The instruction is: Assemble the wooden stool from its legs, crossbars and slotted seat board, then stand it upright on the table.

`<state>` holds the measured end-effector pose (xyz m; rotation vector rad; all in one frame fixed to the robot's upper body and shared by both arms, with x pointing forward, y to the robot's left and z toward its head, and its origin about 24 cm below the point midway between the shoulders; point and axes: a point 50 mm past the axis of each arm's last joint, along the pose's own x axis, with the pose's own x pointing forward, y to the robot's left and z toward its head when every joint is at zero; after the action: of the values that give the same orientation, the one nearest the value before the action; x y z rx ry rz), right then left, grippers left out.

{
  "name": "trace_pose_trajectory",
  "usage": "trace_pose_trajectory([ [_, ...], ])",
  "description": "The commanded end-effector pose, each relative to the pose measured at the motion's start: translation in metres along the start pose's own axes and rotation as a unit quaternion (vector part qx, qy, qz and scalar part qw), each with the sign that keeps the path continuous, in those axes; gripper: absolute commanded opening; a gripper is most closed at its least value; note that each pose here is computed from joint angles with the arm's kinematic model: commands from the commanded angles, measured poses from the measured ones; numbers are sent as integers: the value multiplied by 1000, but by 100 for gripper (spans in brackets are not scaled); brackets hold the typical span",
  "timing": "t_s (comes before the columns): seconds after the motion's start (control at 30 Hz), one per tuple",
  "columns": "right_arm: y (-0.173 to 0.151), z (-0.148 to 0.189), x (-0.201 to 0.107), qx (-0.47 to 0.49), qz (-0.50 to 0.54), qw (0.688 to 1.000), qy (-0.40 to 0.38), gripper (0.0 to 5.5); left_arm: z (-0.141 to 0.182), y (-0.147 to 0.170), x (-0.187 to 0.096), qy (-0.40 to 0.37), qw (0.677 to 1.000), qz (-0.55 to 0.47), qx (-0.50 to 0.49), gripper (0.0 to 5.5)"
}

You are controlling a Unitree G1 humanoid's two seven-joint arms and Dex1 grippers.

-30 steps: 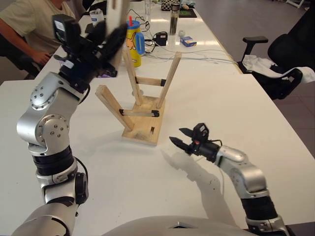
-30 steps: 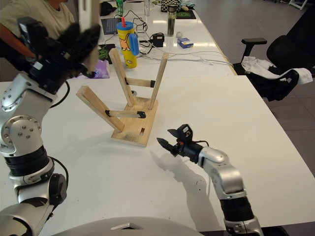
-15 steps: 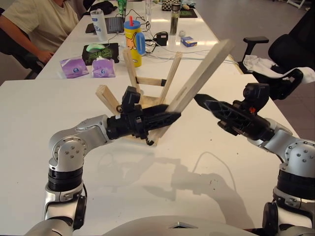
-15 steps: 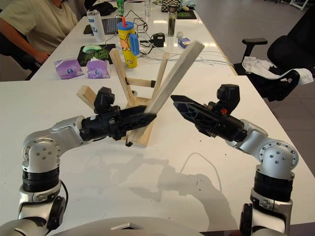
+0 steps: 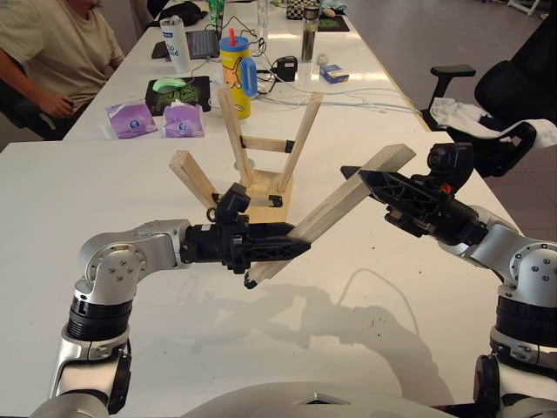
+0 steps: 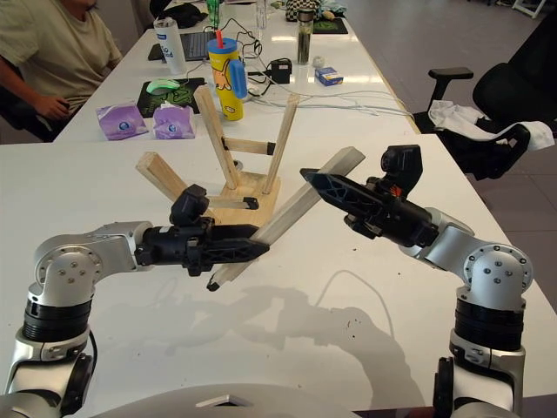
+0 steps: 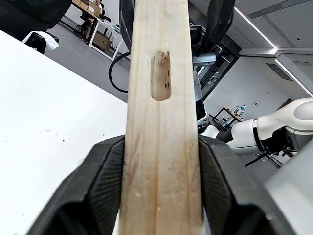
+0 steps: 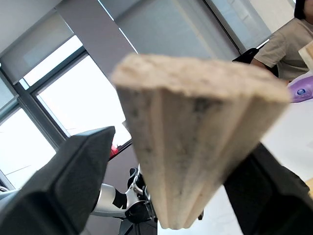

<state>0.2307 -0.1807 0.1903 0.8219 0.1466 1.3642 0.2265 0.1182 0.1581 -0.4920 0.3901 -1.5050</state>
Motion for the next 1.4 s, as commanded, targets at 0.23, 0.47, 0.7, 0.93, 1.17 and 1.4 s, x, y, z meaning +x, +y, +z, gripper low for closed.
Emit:
trace_pose_trajectory([
  [0.23,-4,-2,-4,-16,-22,999,26,204,0,-4,-1,29,999,5,22,204],
  [0.47,-15,0,-8,-55,-55,996,33,204,0,5,-6,-5,999,43,11,309],
  [0.7,-39,27,-18,-177,-135,973,56,204,-35,26,-29,50,984,169,27,341],
  [0.93,-64,36,-4,-226,-129,963,63,204,-68,66,-31,151,938,280,136,341],
  [1.17,-84,25,13,-234,-106,963,84,204,-85,86,-35,220,911,305,170,341],
  [1.4,-93,19,17,-254,-105,954,119,204,-96,88,-37,260,909,286,158,341],
])
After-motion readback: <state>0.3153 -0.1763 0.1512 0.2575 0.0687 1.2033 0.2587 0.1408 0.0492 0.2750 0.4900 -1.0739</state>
